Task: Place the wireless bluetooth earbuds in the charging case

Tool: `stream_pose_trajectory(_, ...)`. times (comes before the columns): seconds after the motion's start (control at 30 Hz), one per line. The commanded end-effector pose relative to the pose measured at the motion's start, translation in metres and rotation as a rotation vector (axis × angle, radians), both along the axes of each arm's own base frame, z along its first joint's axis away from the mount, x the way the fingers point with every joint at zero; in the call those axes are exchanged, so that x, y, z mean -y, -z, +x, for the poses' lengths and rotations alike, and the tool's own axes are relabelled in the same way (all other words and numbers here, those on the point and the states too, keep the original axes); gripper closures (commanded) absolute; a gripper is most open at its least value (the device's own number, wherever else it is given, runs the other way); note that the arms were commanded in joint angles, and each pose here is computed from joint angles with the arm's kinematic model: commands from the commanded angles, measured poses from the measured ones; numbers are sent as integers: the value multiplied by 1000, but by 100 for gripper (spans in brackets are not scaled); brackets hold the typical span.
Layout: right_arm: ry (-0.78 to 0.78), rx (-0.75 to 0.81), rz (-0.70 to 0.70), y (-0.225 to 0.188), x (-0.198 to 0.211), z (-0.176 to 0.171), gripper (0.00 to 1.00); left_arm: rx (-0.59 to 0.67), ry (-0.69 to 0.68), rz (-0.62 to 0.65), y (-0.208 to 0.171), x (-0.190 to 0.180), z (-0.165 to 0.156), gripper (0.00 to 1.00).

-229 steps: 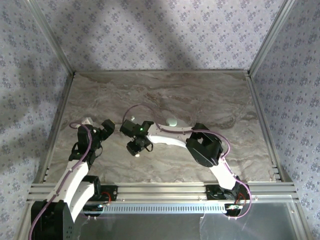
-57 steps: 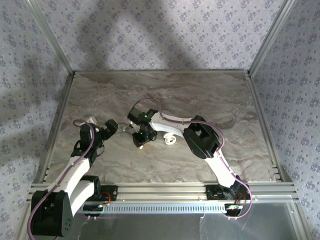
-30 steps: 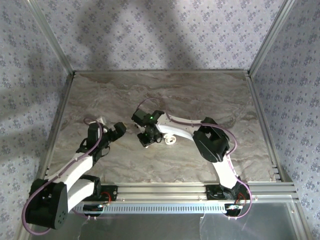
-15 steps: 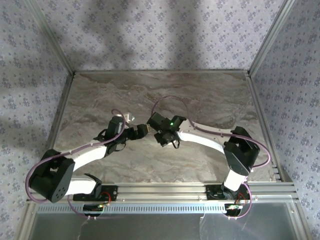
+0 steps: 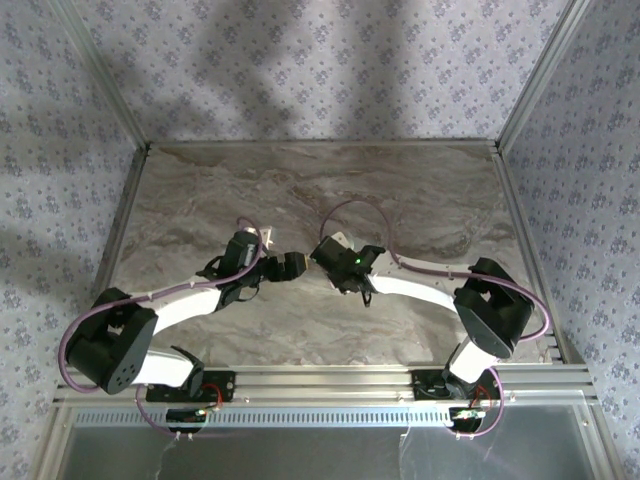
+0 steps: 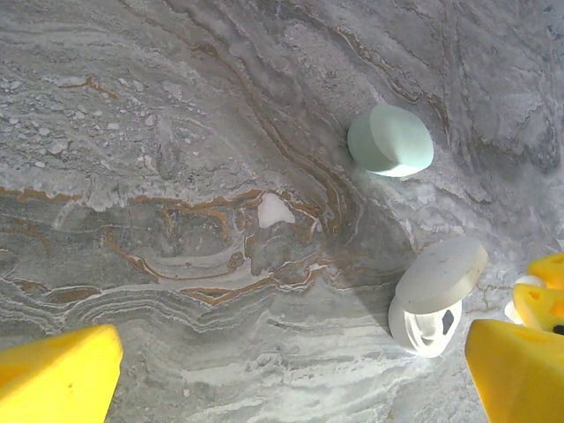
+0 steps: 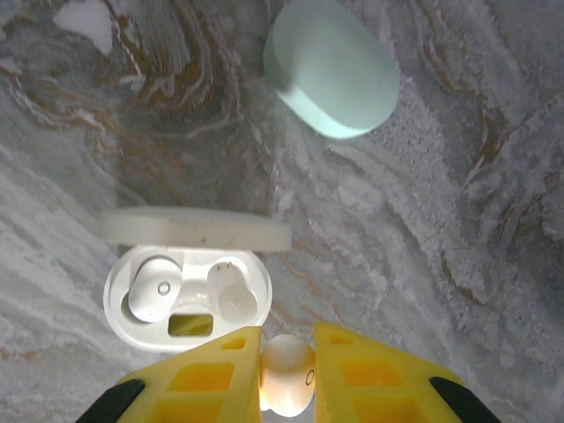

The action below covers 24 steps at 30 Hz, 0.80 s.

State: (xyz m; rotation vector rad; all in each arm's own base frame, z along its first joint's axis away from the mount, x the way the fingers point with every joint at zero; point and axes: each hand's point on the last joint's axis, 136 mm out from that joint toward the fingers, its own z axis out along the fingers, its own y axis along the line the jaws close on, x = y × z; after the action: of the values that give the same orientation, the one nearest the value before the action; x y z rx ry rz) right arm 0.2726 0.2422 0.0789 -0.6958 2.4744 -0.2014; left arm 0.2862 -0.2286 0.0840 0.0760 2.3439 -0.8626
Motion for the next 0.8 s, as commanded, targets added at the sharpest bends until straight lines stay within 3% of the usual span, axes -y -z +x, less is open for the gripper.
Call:
stream_pose_trajectory(0.0,14,59,-7,-4,1,11,81,57,13,-14,-18,5,7,0)
stream_pose_trajectory(0.77,10,87,-138,25,-5,12,81,74,2,0,-20,1,7,0)
